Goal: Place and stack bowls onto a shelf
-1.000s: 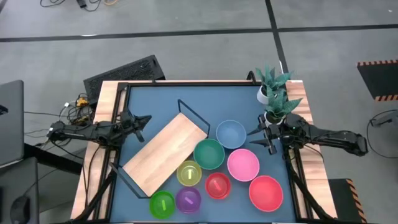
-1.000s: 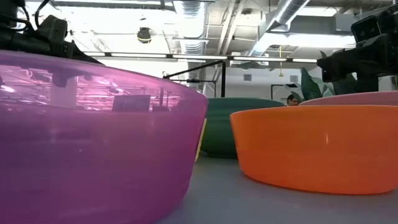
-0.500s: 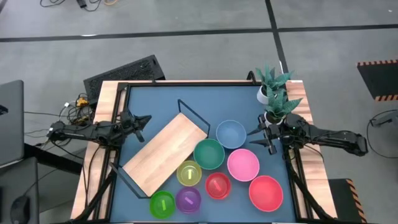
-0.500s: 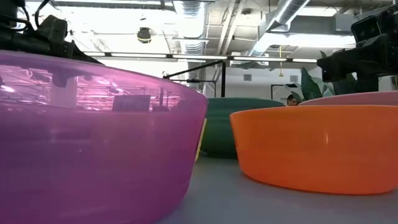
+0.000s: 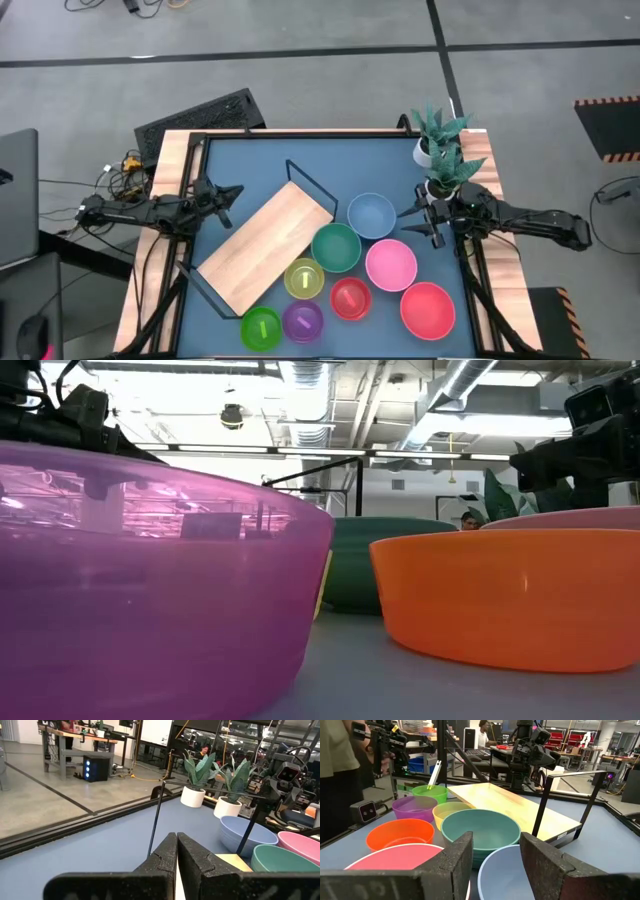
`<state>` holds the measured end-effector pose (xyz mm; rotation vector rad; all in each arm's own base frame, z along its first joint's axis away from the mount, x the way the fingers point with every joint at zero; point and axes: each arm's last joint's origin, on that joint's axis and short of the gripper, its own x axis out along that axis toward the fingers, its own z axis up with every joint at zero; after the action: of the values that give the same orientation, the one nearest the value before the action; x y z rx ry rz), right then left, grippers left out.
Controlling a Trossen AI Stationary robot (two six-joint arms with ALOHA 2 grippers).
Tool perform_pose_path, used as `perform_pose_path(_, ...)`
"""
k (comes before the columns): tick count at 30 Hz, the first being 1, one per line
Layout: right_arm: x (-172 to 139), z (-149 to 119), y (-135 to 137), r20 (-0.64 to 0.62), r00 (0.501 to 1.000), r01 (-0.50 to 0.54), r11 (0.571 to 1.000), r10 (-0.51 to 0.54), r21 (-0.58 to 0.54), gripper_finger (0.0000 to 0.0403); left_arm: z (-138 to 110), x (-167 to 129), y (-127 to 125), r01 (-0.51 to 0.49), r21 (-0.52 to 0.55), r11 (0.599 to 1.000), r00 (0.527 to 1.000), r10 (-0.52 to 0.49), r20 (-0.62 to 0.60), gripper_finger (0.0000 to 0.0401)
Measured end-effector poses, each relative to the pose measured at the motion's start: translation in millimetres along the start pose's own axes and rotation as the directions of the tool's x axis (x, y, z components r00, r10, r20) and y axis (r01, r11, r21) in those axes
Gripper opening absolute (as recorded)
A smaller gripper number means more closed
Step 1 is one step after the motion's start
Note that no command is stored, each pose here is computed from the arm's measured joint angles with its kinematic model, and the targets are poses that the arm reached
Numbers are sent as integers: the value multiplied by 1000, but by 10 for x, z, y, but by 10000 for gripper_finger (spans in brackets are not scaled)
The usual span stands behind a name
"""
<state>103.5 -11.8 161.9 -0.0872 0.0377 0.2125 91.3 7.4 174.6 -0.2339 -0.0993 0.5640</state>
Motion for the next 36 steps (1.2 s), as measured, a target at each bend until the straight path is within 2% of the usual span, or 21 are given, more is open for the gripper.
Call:
perform_pose_path(8,0,1,0,0,1000,0,1000,0,-1,189,1,0,0,0,-55,998,1000,0,0,0)
perform_pose_path(13,0,1,0,1,1000,0,1000,0,0,189,1,0,0,0,-199,980,1000,0,0,0)
perform_pose_path(18,0,1,0,0,1000,0,1000,0,0,189,1,0,0,1,-249,968,1000,-1,1,0)
perform_pose_path(24,0,1,0,1,1000,0,1000,0,-1,189,4,0,-2,7,-442,897,1000,-6,2,0)
perform_pose_path(26,0,1,0,1,1000,0,1000,0,-1,189,38,1,-4,13,-513,858,999,9,41,0)
perform_pose_path(28,0,1,0,1,1000,0,1000,0,-1,189,112,-5,-16,61,-572,818,995,-3,101,3)
perform_pose_path(32,0,1,0,0,1000,0,1000,0,0,189,243,-26,-37,163,-601,782,977,-41,211,26)
perform_pose_path(36,0,2,0,1,1000,0,1000,0,-1,189,403,-73,-37,268,-617,740,936,-49,348,67)
